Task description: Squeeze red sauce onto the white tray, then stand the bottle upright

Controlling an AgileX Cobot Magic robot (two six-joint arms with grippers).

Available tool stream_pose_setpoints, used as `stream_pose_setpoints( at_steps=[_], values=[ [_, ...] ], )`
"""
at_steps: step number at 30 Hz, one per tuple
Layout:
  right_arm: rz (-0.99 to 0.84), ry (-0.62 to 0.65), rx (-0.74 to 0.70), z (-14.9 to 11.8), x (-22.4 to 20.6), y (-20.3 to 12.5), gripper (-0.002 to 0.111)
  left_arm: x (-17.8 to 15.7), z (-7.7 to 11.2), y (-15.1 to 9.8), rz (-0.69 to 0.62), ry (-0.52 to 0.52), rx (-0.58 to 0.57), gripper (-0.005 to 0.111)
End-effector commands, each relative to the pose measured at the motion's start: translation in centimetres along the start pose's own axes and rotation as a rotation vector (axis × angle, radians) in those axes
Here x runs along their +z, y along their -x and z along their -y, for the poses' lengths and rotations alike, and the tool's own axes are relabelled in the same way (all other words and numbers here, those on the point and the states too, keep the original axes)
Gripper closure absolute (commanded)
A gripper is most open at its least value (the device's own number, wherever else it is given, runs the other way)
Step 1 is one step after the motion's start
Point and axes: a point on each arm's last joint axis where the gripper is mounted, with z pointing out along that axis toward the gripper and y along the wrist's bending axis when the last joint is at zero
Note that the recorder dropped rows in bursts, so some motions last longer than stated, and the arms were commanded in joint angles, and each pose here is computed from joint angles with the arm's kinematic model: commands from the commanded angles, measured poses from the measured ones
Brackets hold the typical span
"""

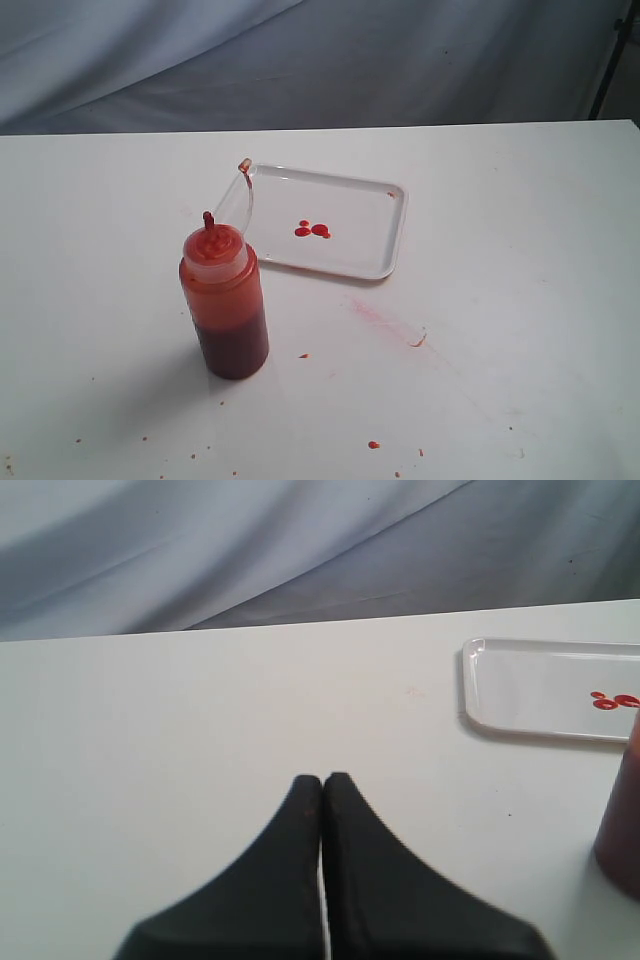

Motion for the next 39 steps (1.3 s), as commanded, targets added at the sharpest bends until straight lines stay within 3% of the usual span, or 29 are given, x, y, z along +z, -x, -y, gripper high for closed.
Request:
stream_pose_setpoints(
  at_steps=[1,11,39],
  values=[
    [-0.006,0.0,0.003,-0.02,0.01,-0.16,0.108,0.02,-0.03,-0.06,0.009,0.004,0.004,0.107],
    [0.0,0.045,-0.009,-0.27,0.01,-0.13,0.108,0.02,-0.03,-0.06,0.009,0.004,0.004,0.107],
    [-0.005,0.002,0.002,-0.04,0.01,-0.16,0.108,0.02,-0.03,-0.06,0.009,0.004,0.004,0.107]
  ],
)
